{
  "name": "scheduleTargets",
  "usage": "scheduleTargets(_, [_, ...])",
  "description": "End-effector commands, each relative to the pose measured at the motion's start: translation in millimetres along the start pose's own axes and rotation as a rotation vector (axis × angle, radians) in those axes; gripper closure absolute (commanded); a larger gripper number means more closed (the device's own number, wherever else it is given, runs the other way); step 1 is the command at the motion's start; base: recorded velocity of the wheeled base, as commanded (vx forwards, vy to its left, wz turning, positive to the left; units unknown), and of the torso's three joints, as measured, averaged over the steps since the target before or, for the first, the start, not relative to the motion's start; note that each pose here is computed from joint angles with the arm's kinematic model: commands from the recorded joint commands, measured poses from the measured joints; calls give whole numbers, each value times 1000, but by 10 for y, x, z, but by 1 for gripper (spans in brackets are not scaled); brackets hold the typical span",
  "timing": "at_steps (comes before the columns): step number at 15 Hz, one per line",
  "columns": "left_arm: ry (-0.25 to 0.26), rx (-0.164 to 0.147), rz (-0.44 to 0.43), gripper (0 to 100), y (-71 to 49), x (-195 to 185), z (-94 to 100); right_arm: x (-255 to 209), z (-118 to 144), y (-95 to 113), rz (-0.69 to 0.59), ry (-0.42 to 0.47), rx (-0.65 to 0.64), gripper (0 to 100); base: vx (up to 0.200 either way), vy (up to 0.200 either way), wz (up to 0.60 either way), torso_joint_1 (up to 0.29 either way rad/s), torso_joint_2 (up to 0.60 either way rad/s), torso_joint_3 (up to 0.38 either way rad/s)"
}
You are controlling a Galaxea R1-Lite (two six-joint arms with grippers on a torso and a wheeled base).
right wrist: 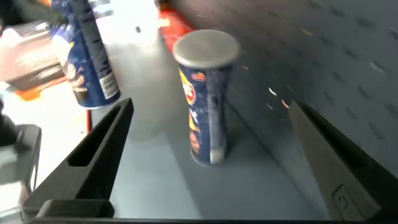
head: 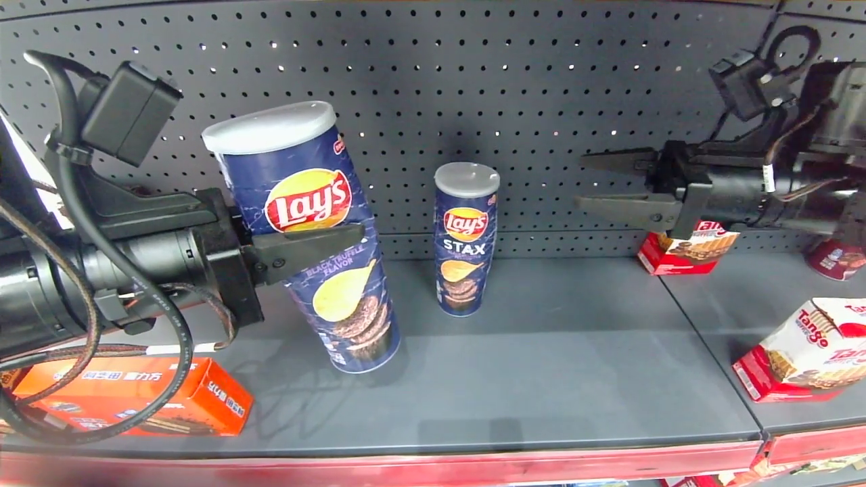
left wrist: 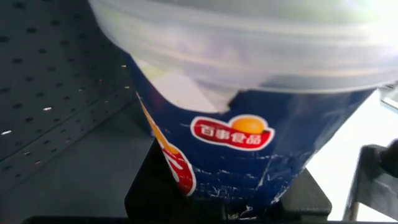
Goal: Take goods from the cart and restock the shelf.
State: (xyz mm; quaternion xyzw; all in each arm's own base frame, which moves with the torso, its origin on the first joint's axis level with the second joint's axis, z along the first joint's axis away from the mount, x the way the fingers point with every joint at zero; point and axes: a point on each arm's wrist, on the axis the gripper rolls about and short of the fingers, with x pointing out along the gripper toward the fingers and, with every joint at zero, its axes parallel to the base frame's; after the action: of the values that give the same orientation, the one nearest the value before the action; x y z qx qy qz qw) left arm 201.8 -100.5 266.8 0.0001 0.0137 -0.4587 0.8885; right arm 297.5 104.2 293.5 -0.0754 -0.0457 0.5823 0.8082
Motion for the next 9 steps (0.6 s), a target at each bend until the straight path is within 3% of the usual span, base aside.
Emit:
scheduleTargets(1, [6, -4, -16, 100, 20, 30, -11, 262, -279, -193, 102, 14, 20, 0, 0, 0, 0, 0, 0, 0])
scheduleTargets(9, [2, 0, -21, 100, 48, 85, 7, 736, -542, -417, 167, 13, 35, 0, 0, 0, 0, 0, 0, 0])
